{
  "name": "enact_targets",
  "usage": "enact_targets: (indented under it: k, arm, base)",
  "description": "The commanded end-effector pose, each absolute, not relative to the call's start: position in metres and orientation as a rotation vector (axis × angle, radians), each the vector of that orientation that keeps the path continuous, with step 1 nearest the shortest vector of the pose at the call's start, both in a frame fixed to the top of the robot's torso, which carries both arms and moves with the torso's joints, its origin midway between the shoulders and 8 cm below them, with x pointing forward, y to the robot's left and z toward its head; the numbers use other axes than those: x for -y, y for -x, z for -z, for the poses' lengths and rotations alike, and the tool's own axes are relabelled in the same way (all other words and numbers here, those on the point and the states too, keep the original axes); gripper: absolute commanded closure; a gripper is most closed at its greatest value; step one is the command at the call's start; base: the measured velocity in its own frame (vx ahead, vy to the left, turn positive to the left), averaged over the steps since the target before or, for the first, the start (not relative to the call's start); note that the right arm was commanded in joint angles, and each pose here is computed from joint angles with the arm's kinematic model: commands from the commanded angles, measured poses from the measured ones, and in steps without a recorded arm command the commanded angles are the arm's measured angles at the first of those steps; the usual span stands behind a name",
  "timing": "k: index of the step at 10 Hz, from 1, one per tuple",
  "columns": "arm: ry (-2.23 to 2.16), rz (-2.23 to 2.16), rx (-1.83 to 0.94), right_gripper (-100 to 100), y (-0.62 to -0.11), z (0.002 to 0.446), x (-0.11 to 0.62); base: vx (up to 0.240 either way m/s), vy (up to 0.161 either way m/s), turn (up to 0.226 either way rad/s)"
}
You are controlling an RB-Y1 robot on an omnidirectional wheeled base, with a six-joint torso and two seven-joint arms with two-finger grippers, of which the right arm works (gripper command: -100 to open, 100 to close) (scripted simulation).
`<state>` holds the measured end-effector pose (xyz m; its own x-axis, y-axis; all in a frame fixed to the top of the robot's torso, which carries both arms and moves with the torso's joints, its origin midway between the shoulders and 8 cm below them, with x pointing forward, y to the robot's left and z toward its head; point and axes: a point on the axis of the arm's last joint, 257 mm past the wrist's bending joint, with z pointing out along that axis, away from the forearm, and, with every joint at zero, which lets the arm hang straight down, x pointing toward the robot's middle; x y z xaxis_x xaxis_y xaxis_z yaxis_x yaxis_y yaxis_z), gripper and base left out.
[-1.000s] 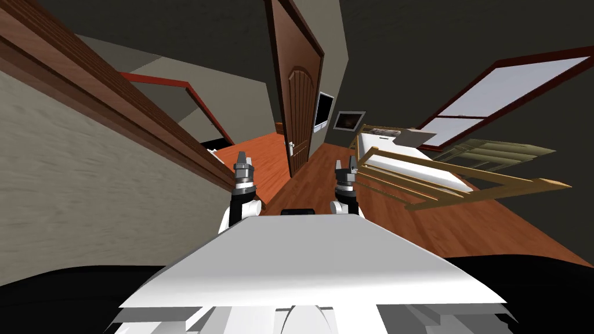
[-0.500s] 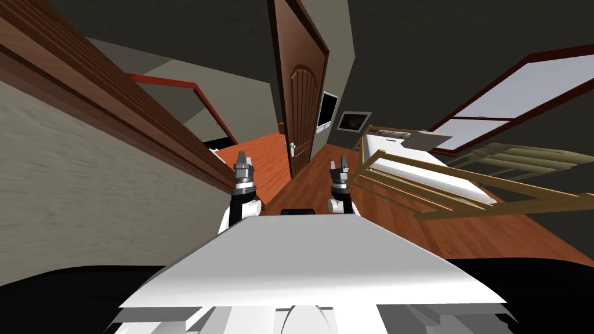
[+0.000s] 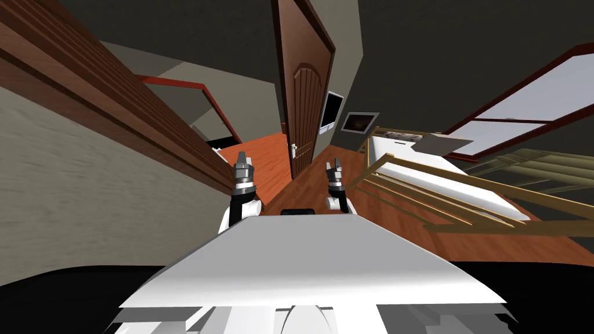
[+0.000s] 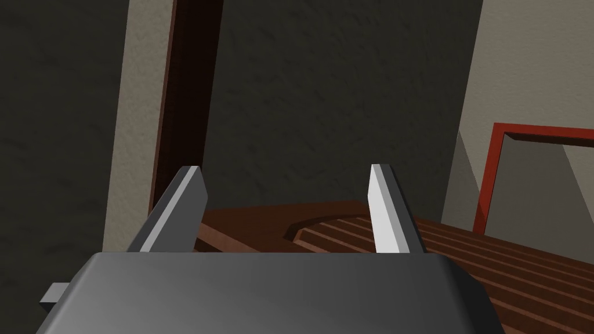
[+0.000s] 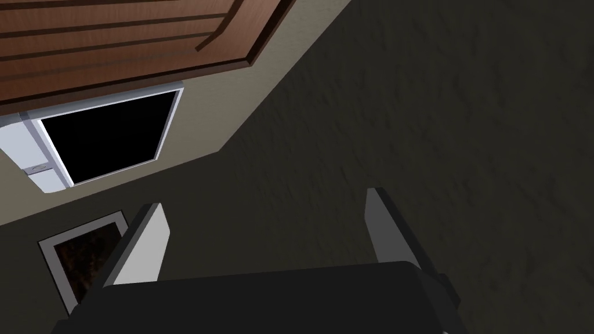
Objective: Push the door open
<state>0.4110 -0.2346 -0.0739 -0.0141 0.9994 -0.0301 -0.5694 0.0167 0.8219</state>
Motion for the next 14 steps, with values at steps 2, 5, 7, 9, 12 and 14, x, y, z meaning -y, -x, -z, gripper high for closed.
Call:
enact_targets:
  k: [2,5,7,9,12,14]
  arm:
    - [-0.739,-1.446,-0.82,-100,-0.426,0.09,0.227]
    - [-0.756,-1.457,-0.869,-100,-0.444,0.109,0.218]
    - [-0.766,-1.464,-0.9,-100,-0.456,0.12,0.212]
    - [-0.779,-1.47,-0.935,-100,-0.468,0.134,0.205]
    - [-0.801,-1.476,-0.988,-100,-0.486,0.154,0.195]
    - [-0.814,-1.48,-1.023,-100,-0.498,0.166,0.189]
  base:
    - [0.103,-0.066,0.097]
    - [0.083,-0.073,0.102]
    - [0.096,-0.075,0.117]
    - [0.075,-0.081,0.117]
    - [0.079,-0.083,0.116]
    - [0.085,-0.088,0.104]
